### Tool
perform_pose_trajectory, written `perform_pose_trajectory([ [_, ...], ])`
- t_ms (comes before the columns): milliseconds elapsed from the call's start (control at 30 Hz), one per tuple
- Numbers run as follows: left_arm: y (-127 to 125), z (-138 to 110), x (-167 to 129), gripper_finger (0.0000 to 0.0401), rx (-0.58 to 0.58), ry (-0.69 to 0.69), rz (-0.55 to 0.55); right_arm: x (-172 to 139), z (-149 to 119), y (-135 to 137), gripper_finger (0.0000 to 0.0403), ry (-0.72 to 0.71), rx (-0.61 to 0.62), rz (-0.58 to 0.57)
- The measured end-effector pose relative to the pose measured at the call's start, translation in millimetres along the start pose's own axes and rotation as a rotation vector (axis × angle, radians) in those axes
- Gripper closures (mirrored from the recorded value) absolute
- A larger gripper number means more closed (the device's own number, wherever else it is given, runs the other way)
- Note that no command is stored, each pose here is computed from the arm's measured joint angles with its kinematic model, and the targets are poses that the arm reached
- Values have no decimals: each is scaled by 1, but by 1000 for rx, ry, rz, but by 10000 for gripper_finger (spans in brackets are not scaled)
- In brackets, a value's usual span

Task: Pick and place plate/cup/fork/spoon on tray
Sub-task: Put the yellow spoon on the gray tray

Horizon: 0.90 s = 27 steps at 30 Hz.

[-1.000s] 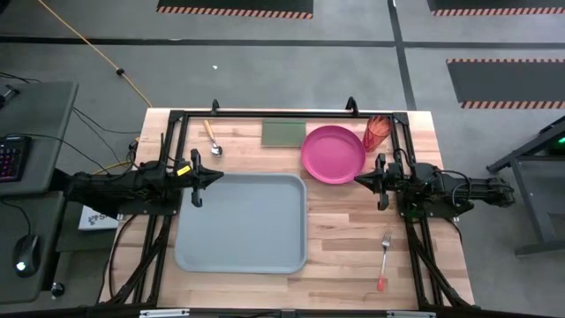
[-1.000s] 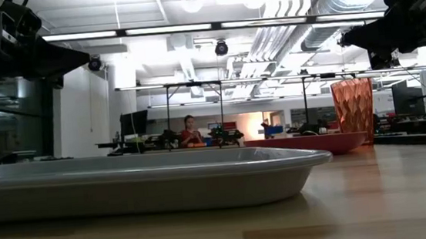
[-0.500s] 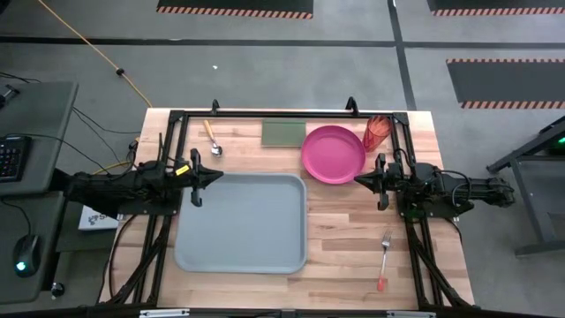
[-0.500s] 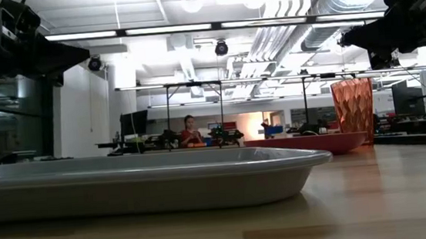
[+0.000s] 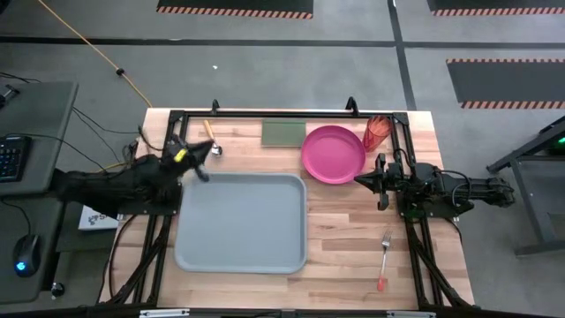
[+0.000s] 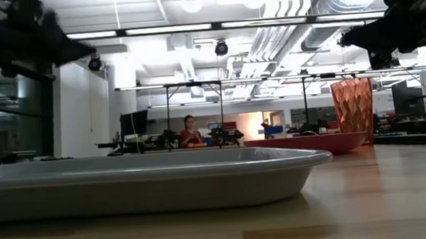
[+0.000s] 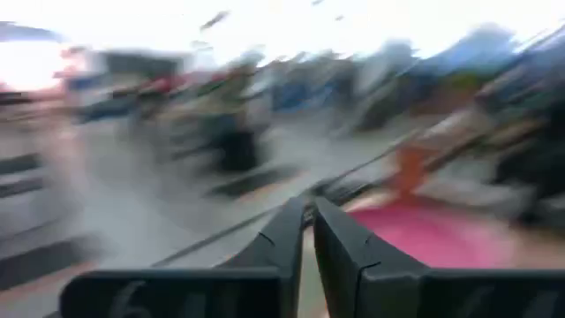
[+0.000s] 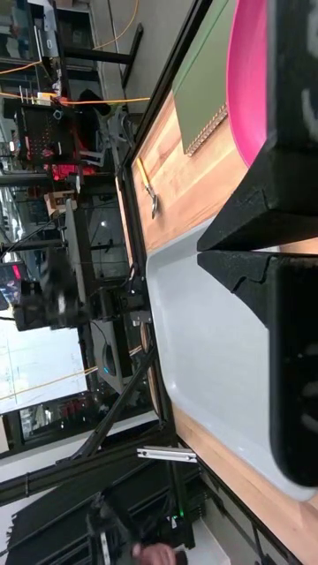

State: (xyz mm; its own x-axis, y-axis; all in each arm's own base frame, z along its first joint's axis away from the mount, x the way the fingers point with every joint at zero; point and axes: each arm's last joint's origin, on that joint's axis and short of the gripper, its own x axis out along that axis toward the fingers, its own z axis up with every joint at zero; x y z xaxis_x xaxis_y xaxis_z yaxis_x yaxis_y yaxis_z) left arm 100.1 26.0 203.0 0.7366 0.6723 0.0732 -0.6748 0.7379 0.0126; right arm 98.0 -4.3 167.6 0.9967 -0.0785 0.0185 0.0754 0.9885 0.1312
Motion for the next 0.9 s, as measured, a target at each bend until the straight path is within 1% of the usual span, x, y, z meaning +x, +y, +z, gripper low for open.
perform_pose_trajectory([
  [33,1,-1,3,367,37,62,53,0,0,0,402,0,0,0],
  [100,3,-2,11,348,79,171,115,0,0,0,402,0,0,0],
  [200,5,-7,23,315,79,328,184,0,0,0,402,0,0,0],
  [300,8,-19,36,282,89,488,253,0,0,0,402,0,0,0],
  [367,13,-29,42,261,66,588,310,0,0,0,402,0,0,0],
  [467,20,-42,55,238,18,718,321,0,0,0,402,0,0,0],
  [567,28,-47,70,226,-12,813,328,0,0,0,402,0,0,0],
  [733,42,-52,94,222,-34,955,327,0,0,0,402,0,0,0],
  [900,50,-61,110,222,-57,1097,334,0,0,0,402,0,0,0],
])
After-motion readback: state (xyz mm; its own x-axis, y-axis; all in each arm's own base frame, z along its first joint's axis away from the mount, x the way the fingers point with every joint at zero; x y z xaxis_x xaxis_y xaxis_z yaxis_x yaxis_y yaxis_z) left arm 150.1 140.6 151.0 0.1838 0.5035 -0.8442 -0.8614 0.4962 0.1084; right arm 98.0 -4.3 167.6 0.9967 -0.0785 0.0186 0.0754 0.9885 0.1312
